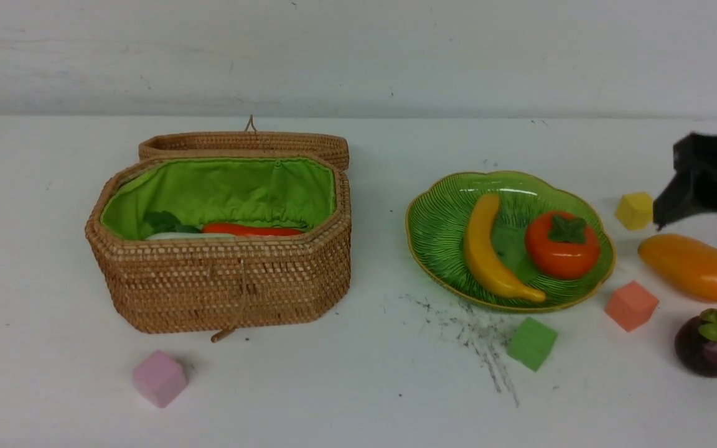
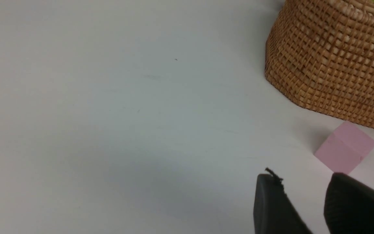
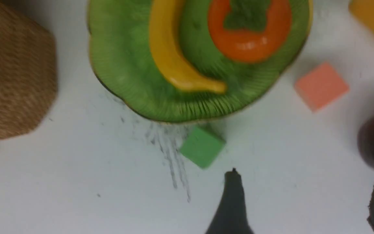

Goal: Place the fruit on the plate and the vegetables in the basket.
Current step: Use the right arm to grab a mangosteen and put it into the right plate

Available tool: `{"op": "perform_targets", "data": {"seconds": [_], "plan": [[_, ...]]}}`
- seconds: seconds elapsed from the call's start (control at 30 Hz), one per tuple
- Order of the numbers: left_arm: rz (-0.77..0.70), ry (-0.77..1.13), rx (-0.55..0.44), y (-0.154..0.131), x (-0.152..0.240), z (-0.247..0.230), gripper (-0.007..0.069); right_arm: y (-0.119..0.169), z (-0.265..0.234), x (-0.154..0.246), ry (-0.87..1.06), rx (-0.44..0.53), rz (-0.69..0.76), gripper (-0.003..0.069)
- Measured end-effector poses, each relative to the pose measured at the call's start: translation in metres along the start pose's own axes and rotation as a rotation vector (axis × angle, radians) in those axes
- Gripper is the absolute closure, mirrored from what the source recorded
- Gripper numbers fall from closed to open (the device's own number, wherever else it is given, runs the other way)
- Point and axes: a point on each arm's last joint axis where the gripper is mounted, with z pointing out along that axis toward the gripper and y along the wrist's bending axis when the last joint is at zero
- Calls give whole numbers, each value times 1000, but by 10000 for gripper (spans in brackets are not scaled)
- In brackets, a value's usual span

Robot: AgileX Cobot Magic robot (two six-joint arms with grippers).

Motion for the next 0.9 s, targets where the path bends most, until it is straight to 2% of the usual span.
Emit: {"op": "perform_targets", "data": {"seconds": [0.3,0.47,0.7,0.9], "plan": [[0,0,0,0,0,0,386,-36,31,19,104,135,58,120],[0,0,0,0,0,0,386,-59,55,12,126,172,109,108],[0,0,0,0,0,0,386,-93,90,8,163,216,154,33],[0,0,0,0,0,0,386,-107,114,5,154,239,157,26]]}}
